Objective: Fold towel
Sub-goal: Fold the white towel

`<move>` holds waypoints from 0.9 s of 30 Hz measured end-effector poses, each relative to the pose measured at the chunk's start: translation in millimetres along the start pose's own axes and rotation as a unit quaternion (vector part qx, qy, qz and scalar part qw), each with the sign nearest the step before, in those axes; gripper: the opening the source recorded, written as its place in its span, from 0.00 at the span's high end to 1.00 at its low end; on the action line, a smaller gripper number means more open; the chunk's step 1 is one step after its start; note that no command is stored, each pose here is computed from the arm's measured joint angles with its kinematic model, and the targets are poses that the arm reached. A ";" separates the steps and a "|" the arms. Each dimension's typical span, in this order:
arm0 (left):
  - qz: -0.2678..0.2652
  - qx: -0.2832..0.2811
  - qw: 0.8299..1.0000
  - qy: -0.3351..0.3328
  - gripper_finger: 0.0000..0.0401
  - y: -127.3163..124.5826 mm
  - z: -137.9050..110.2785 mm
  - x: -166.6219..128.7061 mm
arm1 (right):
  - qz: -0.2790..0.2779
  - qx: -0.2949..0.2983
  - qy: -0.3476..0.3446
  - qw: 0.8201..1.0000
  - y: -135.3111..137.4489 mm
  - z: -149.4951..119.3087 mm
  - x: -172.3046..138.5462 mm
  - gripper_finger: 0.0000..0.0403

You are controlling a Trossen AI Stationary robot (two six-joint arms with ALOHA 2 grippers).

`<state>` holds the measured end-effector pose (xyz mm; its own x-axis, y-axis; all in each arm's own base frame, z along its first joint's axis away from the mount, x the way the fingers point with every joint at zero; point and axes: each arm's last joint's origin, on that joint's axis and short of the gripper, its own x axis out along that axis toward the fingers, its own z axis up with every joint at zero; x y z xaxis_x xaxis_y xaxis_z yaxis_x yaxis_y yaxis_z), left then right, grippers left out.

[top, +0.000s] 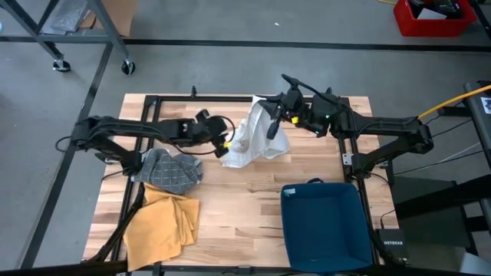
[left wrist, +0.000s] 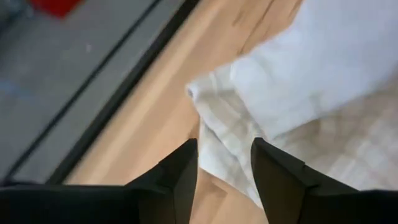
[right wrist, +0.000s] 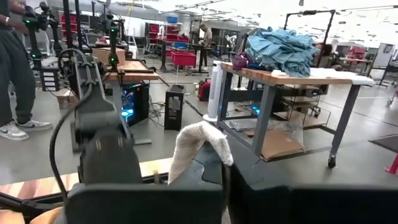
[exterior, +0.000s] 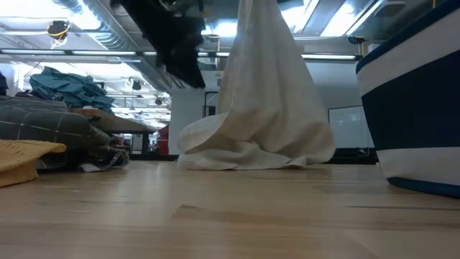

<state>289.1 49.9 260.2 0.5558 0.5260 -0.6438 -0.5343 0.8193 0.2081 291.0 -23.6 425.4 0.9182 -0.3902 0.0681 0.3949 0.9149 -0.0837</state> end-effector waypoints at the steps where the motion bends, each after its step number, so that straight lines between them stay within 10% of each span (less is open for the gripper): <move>1: -0.004 -0.008 1.000 0.009 0.64 -3.1 -1.9 6.1 | 0.000 0.000 0.000 1.000 0.0 0.0 0.0 1.00; 9: -0.094 -0.023 0.995 0.028 0.64 -31.5 -8.6 38.3 | 0.000 -0.003 0.002 1.000 0.0 -0.3 0.0 1.00; 27: -0.034 -0.058 0.998 0.009 0.64 -17.2 -3.9 47.1 | 0.000 -0.015 0.002 1.000 0.1 -0.5 0.0 1.00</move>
<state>322.0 59.7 223.4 0.5823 0.4654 -0.6666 -0.5667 0.8203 0.0775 291.0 -23.6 424.9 0.9186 -0.3902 0.0635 0.3951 0.9117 -0.1126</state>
